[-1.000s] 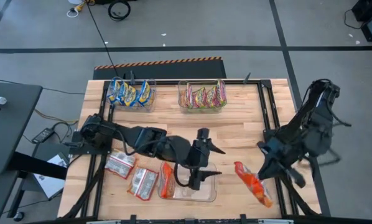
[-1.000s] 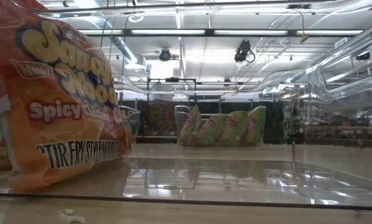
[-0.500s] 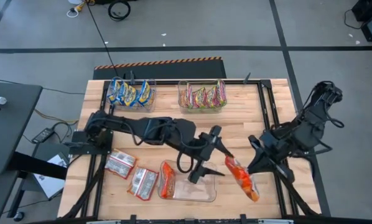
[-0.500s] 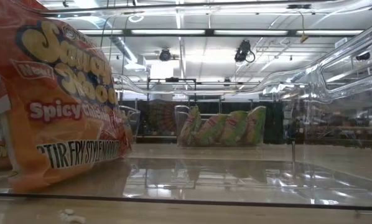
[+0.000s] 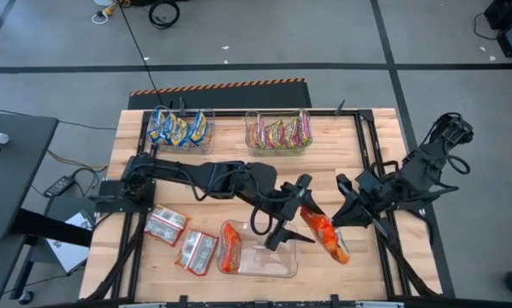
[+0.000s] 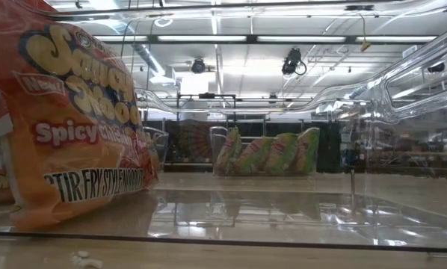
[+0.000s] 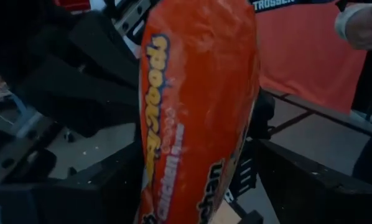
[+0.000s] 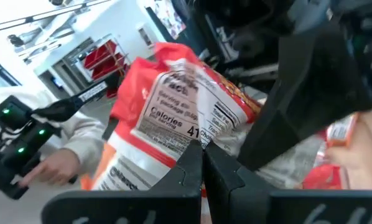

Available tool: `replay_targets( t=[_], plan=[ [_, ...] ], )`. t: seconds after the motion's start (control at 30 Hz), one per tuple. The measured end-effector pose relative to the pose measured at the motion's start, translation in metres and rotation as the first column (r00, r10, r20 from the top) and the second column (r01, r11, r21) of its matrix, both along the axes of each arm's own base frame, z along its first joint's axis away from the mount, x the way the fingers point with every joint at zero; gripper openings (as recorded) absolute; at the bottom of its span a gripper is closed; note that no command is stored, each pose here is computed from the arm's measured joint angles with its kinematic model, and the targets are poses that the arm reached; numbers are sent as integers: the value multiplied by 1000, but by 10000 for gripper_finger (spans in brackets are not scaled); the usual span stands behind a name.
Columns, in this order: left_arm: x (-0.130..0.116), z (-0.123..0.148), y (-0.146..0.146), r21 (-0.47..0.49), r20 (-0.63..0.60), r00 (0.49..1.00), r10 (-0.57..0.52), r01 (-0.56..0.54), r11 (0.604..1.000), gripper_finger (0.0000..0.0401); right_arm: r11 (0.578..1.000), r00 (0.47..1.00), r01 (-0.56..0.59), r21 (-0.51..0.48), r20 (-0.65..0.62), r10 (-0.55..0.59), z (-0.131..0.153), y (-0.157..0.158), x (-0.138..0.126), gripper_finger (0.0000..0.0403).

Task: Sort Maruchan noodles
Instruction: Put the orange noodle pack into the bottom transparent bin

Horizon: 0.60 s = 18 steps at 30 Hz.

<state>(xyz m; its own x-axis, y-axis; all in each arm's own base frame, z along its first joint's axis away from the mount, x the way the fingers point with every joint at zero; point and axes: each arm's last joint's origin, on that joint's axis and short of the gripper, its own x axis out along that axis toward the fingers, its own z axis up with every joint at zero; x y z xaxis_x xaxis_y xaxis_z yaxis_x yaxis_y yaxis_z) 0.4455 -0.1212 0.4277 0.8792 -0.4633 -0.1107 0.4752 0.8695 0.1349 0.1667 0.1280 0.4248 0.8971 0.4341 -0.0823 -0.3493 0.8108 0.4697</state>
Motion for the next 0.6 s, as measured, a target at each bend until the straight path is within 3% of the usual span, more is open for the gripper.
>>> replay_targets(
  t=[0.27, 0.4, 0.6],
  plan=[
    [1, 3, -2, -23, 28, 999, 27, -26, 999, 285, 1000, 1000, 25, -9, 15, -25, 1, -5, 4, 7],
    [0, 2, -3, 11, 40, 999, 30, -30, 999, 276, 999, 999, 32, -6, 17, -32, 1, -7, 5, 7],
    [-1, 3, -2, 47, 46, 997, 64, -66, 997, 228, 998, 998, 56, 32, 25, -57, 3, -7, 6, 14]
  ],
)
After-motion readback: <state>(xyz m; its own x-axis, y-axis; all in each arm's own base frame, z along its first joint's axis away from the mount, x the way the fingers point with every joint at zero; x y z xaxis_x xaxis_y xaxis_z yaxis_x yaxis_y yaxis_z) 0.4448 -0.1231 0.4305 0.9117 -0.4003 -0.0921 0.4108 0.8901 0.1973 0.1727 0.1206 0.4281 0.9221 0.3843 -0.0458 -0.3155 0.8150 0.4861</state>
